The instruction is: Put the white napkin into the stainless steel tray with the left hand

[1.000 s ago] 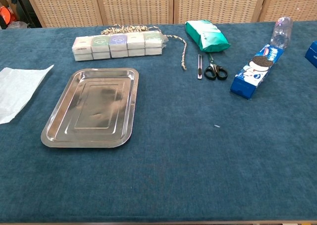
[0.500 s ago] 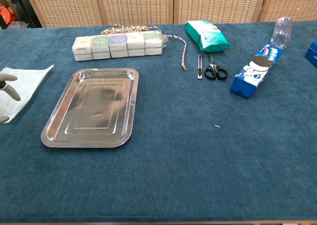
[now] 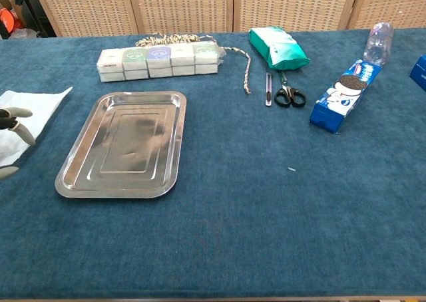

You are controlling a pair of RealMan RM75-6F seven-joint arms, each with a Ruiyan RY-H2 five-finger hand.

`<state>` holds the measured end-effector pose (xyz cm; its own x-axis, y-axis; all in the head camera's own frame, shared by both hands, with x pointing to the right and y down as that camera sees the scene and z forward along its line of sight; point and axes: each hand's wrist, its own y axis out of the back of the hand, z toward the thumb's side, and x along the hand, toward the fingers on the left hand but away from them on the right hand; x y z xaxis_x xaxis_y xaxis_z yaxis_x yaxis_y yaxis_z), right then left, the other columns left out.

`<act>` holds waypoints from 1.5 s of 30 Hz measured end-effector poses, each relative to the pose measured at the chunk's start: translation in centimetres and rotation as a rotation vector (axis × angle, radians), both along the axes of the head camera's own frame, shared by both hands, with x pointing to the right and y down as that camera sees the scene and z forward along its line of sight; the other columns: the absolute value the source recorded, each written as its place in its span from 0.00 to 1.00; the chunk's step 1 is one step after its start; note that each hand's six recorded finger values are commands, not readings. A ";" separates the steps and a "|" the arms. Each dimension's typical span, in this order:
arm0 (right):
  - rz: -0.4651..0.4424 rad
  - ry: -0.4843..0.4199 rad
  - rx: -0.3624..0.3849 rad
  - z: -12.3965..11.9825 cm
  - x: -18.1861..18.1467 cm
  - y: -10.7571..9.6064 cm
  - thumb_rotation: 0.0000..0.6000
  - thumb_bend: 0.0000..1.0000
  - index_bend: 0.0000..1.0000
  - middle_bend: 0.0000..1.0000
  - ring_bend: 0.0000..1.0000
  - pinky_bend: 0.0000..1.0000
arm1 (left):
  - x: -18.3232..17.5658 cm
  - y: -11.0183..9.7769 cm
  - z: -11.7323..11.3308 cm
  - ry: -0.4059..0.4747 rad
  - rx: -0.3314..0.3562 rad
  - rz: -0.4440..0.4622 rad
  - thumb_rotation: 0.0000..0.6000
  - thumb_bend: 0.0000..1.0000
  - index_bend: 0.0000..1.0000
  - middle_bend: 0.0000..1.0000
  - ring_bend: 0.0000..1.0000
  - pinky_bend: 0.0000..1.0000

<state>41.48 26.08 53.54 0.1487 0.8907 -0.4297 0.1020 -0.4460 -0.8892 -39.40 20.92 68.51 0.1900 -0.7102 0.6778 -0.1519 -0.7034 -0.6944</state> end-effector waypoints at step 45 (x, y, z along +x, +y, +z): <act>-0.003 0.003 0.002 0.0 -0.1 0.0 1.00 0.00 0.00 0.00 0.00 0.00 | -1.4 0.2 0.3 -0.126 0.019 0.027 0.75 0.33 0.31 0.00 0.00 0.00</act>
<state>41.37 26.06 53.58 0.1498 0.8912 -0.4282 0.0979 -0.4443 -0.8905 -40.79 21.08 68.81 0.1237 -0.7190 0.6839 -0.0438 -0.6924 -0.7201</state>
